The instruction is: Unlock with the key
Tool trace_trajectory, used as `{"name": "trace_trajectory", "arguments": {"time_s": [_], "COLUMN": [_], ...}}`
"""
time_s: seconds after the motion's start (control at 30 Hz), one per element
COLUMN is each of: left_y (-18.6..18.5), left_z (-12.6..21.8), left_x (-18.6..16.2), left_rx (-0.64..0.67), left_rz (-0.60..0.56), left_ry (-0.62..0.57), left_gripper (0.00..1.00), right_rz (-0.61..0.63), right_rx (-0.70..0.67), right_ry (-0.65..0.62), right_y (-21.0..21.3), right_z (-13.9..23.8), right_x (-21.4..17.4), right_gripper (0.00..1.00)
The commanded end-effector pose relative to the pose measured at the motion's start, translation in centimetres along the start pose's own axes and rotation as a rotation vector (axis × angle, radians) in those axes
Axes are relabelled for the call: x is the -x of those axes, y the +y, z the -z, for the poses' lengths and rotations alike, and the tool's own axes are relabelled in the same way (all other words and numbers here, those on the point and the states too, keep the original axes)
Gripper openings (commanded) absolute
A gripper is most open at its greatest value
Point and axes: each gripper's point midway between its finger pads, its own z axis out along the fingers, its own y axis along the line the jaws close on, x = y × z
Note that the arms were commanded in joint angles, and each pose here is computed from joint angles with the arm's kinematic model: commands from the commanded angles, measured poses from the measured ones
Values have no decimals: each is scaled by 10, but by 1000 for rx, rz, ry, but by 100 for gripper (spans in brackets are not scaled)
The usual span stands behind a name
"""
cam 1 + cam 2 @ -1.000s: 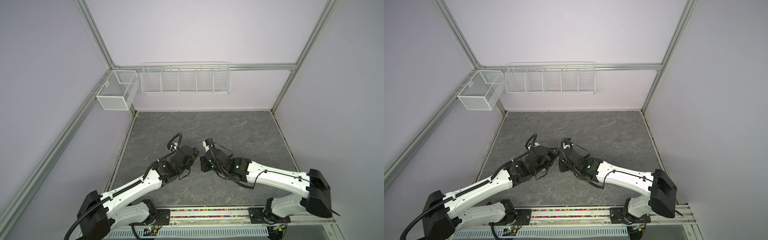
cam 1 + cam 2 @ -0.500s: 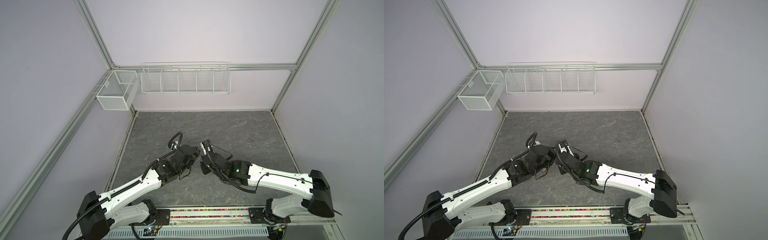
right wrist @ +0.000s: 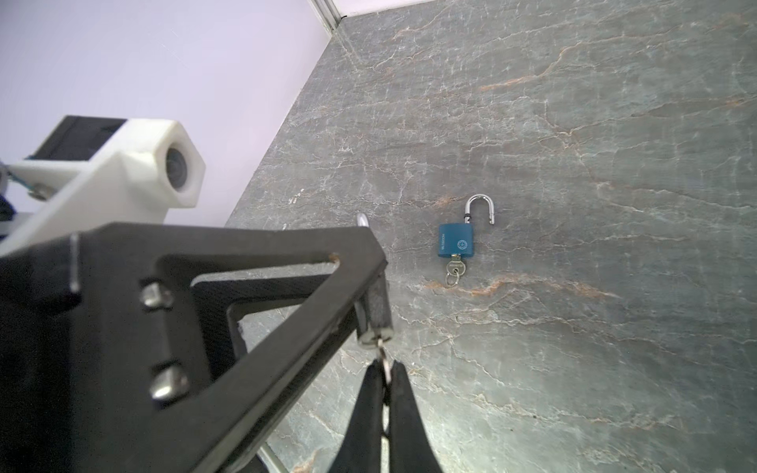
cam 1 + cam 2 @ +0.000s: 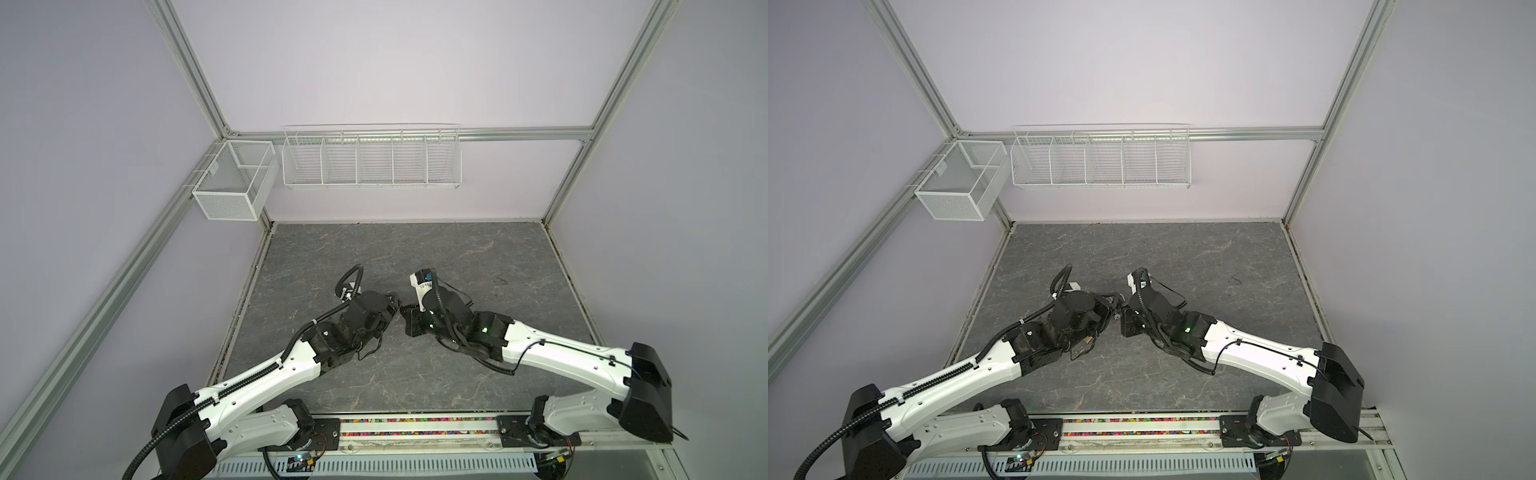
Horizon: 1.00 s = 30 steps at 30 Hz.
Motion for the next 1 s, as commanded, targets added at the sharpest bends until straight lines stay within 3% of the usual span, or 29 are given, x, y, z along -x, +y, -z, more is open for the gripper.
{"name": "trace_trajectory", "arguments": {"time_s": [0.0, 0.07, 0.2, 0.97], "left_y": [1, -3, -7, -33], "left_z": [4, 7, 6, 19], "left_x": [-28, -25, -27, -27], "left_rx": [-8, -19, -28, -238], "left_rz": [-25, -27, -50, -103], "left_ry": [130, 116, 124, 134], "left_gripper": [0, 0, 0, 0], "right_rz": [24, 35, -14, -188], "right_rx": [125, 74, 163, 336], "right_ry": [-123, -117, -116, -124], "right_y": [42, 34, 44, 56], "right_z": [14, 12, 13, 44], "right_x": [33, 31, 34, 63], "right_gripper": [6, 6, 6, 6]}}
